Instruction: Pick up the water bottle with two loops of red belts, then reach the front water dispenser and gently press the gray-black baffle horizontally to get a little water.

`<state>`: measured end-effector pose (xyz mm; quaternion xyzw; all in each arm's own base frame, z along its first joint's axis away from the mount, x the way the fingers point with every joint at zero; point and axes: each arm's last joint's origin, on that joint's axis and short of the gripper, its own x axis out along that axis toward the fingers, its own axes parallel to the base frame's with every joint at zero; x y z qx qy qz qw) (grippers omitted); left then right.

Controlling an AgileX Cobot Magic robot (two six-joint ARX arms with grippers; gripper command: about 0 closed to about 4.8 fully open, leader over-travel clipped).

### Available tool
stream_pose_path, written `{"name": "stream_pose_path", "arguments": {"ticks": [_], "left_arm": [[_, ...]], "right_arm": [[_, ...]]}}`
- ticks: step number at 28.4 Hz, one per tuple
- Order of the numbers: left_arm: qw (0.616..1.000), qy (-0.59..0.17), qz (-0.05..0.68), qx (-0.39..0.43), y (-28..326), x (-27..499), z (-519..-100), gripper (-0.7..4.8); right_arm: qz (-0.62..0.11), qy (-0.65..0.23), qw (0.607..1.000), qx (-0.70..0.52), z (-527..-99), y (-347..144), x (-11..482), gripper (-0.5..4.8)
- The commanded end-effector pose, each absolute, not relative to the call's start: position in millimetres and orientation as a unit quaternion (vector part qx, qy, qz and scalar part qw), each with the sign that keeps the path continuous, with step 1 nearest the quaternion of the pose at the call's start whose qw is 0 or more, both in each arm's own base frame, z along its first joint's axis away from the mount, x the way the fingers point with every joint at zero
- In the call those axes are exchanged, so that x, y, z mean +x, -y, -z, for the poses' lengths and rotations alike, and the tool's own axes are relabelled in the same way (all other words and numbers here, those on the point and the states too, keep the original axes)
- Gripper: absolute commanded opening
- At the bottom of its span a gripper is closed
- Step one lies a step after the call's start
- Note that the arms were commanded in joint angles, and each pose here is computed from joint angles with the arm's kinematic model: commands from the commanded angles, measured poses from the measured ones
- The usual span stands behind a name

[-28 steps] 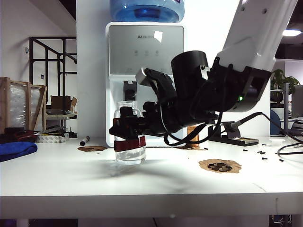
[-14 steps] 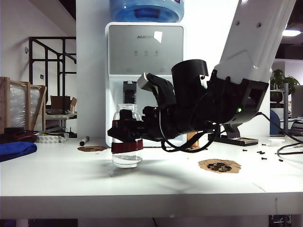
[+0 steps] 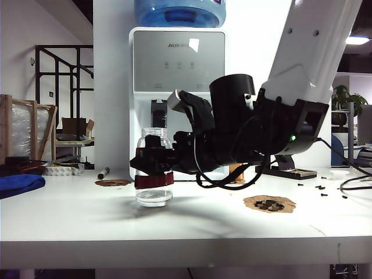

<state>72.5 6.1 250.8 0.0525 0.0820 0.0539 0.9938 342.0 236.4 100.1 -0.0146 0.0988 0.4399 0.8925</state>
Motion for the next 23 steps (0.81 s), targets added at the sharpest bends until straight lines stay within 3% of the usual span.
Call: {"name": "stream_pose_path", "arguments": {"ticks": [1, 7, 12, 23], "left_arm": [[0.995, -0.05, -0.068, 0.062, -7.5, 80.8, -242.7, -0.04], [0.995, -0.032, -0.066, 0.062, -8.1, 92.4, -219.1, -0.04], [0.996, -0.004, -0.069, 0.062, -8.7, 100.7, -196.5, -0.04], [0.996, -0.029, -0.061, 0.062, -8.2, 98.6, -160.2, -0.04]], "right_arm": [[-0.452, -0.116, 0.884, -0.012, -96.6, -238.8, 338.1, 3.23], [-0.442, -0.111, 0.89, -0.012, -100.5, -238.3, 338.7, 4.79], [-0.421, -0.11, 0.9, -0.014, -112.6, -236.4, 339.0, 4.79], [-0.406, -0.171, 0.897, -0.026, -126.5, -229.6, 332.1, 4.79]]}}
